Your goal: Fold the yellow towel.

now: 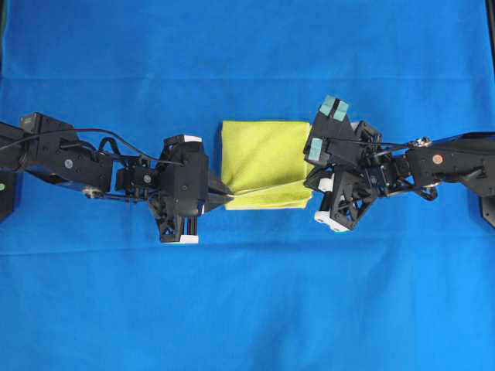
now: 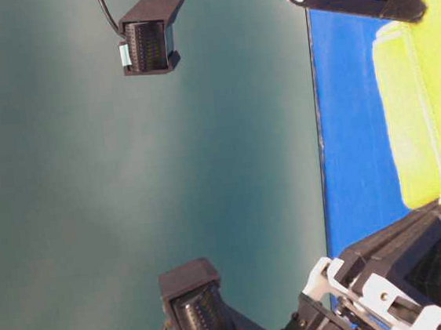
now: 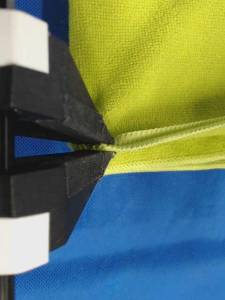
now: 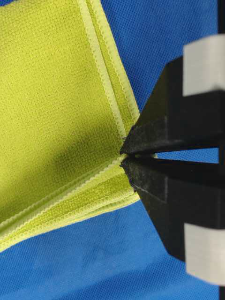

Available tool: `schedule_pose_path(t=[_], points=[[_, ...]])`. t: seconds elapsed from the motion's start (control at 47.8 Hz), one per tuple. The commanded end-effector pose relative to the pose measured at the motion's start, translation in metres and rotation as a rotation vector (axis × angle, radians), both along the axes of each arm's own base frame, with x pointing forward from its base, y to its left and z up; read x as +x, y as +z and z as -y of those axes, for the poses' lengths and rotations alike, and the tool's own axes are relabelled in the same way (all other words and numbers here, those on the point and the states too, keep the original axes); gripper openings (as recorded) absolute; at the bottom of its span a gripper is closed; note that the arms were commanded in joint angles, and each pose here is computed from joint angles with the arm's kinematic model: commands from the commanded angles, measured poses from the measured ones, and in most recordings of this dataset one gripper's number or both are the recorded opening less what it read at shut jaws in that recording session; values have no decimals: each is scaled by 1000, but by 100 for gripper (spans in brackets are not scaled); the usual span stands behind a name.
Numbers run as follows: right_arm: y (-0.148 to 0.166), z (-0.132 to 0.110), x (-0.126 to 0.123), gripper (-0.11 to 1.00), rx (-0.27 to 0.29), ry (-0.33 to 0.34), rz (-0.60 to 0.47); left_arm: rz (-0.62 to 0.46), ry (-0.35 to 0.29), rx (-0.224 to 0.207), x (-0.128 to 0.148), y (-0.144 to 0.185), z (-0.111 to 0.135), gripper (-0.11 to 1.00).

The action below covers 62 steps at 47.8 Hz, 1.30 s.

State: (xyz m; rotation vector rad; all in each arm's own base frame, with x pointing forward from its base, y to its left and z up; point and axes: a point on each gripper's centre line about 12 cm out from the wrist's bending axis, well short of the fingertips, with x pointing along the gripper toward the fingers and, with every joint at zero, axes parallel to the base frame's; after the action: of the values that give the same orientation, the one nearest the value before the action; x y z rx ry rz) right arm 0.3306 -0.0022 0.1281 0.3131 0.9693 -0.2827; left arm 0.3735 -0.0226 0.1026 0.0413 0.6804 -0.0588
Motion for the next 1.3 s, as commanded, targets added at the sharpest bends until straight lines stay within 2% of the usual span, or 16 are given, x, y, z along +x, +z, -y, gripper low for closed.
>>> schedule_pose_path(t=[0.0, 0.147, 0.335, 0.377, 0.503, 0.565, 0.691, 0.942, 1.277], points=[[4, 0, 4, 4, 0, 0, 17, 27, -5, -4, 4, 7, 3, 5], [0, -1, 8, 5, 9, 9, 26, 24, -5, -4, 6, 5, 3, 8], [-4, -6, 15, 7, 19, 27, 43, 27, -5, -4, 11, 5, 4, 28], [-3, -7, 17, 15, 18, 29, 46, 27, -5, -4, 11, 5, 4, 31], [-2, -11, 17, 52, 11, 46, 41, 31, -9, -2, 11, 8, 4, 40], [1, -14, 16, 63, 6, 51, 35, 31, -12, -1, 10, 11, 5, 43], [16, -22, 16, 57, -13, 67, 36, 34, -15, -4, 3, 29, 6, 49], [71, -28, 4, 57, -76, 91, 97, 96, -39, -7, -22, 89, 10, 49], [131, -9, -35, 57, -250, 152, 284, 304, -46, -11, -83, 152, 5, 49]])
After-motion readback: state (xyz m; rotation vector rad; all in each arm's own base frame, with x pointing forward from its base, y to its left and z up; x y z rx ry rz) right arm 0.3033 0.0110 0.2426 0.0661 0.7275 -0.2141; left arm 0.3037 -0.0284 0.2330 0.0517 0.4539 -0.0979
